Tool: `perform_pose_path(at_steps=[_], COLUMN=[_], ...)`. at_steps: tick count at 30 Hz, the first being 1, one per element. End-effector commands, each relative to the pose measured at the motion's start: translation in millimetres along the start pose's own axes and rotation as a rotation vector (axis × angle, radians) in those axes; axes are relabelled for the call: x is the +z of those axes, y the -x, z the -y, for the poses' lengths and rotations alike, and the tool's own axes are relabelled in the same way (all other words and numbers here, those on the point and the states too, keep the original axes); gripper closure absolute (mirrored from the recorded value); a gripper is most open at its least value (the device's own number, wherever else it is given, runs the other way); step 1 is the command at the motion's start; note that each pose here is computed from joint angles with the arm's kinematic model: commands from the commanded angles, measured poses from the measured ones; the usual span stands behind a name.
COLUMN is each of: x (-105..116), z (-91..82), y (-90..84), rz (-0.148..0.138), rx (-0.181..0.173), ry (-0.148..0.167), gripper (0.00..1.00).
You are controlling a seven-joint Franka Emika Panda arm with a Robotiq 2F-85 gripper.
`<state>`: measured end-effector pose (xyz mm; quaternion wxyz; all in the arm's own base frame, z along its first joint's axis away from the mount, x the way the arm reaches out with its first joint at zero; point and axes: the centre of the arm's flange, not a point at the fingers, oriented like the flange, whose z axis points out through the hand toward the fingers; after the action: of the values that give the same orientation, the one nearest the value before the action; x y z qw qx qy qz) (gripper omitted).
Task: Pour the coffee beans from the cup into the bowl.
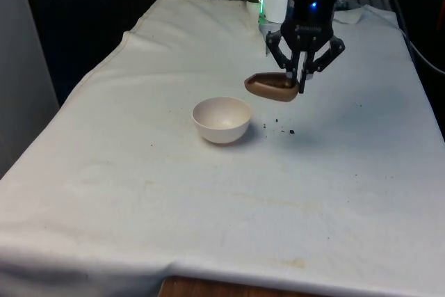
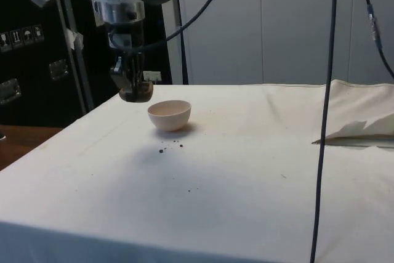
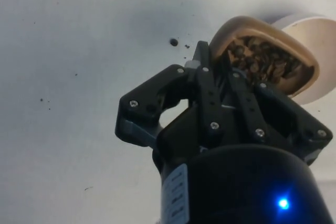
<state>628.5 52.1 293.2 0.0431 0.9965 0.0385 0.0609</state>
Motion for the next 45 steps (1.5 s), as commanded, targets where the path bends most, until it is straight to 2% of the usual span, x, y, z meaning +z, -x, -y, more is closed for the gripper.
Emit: perform_pose_path(at_steps=[1, 6, 7, 8, 14, 15, 17, 24, 25, 27, 31, 32, 33, 35, 40, 41, 42, 45], x=[-2, -3, -1, -3, -5, -3, -6, -8, -6, -10, -10, -8, -10, -9, -7, -6, -7, -6], z=[-3.9, -13.7, -12.1, -15.5, -27.1, -27.4, -31.4, -41.7, -42.0, -45.9, -53.0, -49.9, -53.0, -58.2, -68.6, -68.5, -70.4, -75.0], y=[0.6, 0.3, -0.3, 0.3, 0.8, -0.4, 1.1, 1.8, 0.1, 1.9, 2.8, 0.6, 2.8, 3.7, 5.8, 3.7, 6.0, 7.0], rz=[-0.003, -0.002, 0.001, -0.001, -0.001, 0.001, -0.002, -0.003, -0.002, -0.005, -0.005, -0.004, -0.005, -0.005, -0.004, -0.004, -0.004, -0.004], rx=[0.005, 0.016, 0.014, 0.019, 0.036, 0.036, 0.044, 0.063, 0.063, 0.07, 0.085, 0.08, 0.085, 0.094, 0.109, 0.108, 0.112, 0.119], ry=[-0.016, -0.03, -0.017, -0.032, -0.059, -0.046, -0.074, -0.108, -0.097, -0.121, -0.141, -0.124, -0.141, -0.15, -0.165, -0.152, -0.167, -0.177], gripper=[1.0, 1.0, 1.0, 1.0, 1.0, 1.0, 1.0, 1.0, 1.0, 1.0, 1.0, 1.0, 1.0, 1.0, 1.0, 1.0, 1.0, 1.0])
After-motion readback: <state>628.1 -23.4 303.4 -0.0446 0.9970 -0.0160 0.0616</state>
